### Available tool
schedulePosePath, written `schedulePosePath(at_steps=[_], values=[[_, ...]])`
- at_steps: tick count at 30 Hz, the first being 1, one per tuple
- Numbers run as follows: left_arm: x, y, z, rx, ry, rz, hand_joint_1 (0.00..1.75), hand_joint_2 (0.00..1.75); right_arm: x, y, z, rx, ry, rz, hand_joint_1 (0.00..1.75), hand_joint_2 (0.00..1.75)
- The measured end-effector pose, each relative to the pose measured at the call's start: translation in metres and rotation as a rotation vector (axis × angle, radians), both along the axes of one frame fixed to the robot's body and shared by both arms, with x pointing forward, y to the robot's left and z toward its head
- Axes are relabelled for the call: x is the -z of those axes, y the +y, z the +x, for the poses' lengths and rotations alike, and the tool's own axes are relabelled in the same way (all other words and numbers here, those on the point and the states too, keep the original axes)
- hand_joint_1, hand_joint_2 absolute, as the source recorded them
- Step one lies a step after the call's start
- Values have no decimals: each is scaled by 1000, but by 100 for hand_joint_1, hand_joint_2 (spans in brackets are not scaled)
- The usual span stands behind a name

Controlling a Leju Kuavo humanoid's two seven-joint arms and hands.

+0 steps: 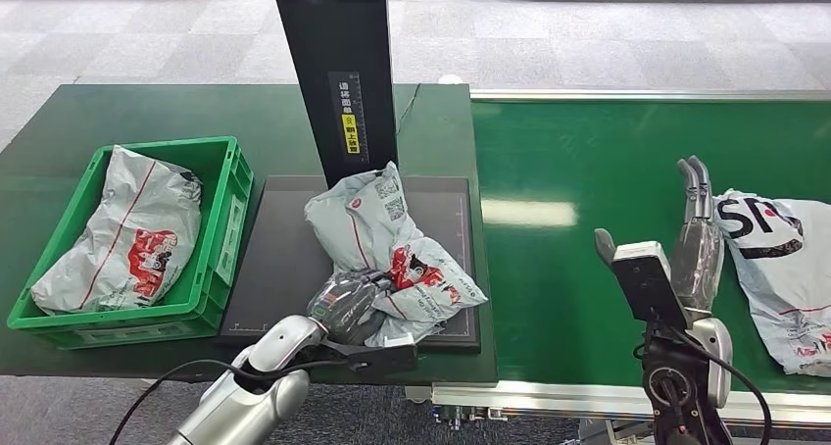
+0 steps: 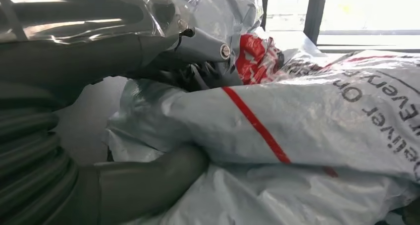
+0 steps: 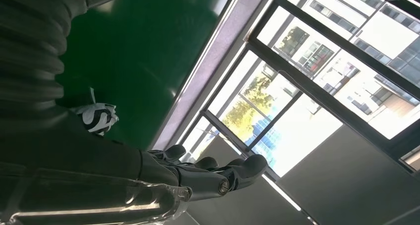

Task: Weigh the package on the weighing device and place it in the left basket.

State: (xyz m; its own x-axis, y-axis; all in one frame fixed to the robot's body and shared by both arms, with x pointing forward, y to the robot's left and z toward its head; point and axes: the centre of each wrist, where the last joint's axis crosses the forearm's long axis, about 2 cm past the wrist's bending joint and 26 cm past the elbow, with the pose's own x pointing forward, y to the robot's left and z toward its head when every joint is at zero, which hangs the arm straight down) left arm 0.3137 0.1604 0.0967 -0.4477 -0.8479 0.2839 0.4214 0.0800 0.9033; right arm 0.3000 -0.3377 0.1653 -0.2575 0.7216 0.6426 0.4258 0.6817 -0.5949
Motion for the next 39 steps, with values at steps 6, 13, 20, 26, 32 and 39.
schedulePosePath(at_steps=[6, 13, 20, 26, 32, 39], values=[[-2, 0, 1, 15, 4, -23, 175, 175, 0, -2, -2, 7, 0, 2, 0, 175], [-1, 0, 2, 30, 11, -42, 175, 175, 1, -3, -4, 7, 0, 10, 0, 175], [-1, 0, 3, 38, 11, -49, 175, 175, 1, -4, -5, 5, 3, 13, 0, 175], [-3, 5, -2, 26, -188, -226, 175, 175, 3, -5, -14, -18, 9, 18, 0, 175], [-30, 18, -2, -53, -585, -454, 175, 175, 3, -6, -18, -51, 2, 45, 0, 175], [-54, 30, -5, -10, -938, -448, 175, 175, -2, -4, -10, -73, -27, 76, 0, 175]])
